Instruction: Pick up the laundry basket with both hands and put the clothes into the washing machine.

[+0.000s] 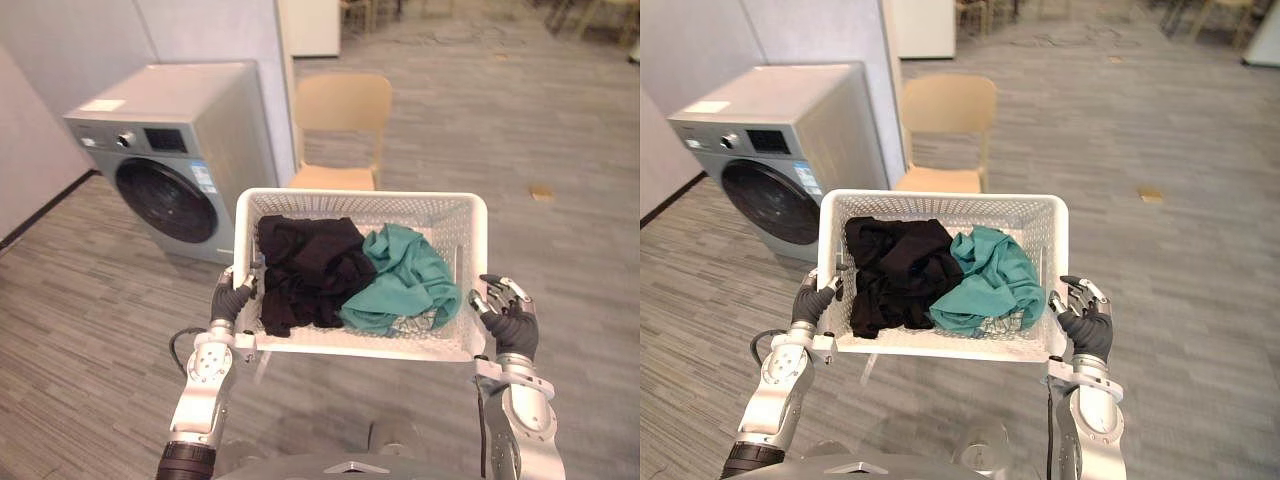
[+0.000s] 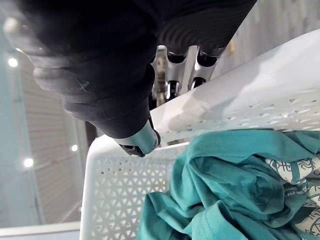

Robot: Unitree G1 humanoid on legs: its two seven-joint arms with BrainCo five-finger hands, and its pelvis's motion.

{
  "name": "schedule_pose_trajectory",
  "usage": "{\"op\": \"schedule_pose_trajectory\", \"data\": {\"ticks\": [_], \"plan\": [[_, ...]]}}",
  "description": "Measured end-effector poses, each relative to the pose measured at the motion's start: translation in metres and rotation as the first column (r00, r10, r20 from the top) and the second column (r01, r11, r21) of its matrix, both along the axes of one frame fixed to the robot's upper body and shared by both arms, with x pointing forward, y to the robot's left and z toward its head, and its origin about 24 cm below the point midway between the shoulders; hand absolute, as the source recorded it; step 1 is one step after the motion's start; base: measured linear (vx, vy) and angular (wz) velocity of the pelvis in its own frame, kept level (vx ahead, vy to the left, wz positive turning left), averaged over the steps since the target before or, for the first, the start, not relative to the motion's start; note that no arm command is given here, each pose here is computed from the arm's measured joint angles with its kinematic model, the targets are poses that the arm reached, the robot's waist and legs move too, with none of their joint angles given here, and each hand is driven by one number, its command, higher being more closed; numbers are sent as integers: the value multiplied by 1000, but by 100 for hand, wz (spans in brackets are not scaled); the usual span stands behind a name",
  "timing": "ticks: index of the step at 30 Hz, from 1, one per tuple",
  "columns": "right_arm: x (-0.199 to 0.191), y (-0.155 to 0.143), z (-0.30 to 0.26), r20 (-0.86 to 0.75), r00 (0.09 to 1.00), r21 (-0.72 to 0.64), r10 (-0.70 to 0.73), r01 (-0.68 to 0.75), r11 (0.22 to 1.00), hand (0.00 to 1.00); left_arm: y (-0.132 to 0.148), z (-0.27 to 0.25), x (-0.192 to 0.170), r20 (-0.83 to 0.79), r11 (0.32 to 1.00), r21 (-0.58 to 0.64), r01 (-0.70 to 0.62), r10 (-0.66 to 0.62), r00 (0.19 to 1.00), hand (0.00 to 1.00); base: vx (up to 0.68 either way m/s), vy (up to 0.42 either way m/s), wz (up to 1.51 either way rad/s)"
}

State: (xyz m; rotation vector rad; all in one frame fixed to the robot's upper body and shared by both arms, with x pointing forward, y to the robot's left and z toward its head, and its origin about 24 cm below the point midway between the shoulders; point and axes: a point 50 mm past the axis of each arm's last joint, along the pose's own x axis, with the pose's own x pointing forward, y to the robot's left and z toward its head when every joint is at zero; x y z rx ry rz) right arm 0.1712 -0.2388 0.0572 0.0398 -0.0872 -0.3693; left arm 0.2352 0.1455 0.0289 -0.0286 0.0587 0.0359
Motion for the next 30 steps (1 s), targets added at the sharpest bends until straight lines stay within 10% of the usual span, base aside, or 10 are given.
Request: {"op": "schedule_pose_trajectory", "data": {"ticks": [15,30], "plan": [[8,15,-21,-22,1000,139,-13,16,990,100,12,7,2,29,998,63,-12,10,1000,100,502,181,26],[-13,-21,-12,-64,995,-12,-72,71,997,100,-23,7,14,30,995,20,100,-101,994,100,264,-98,-52]]}}
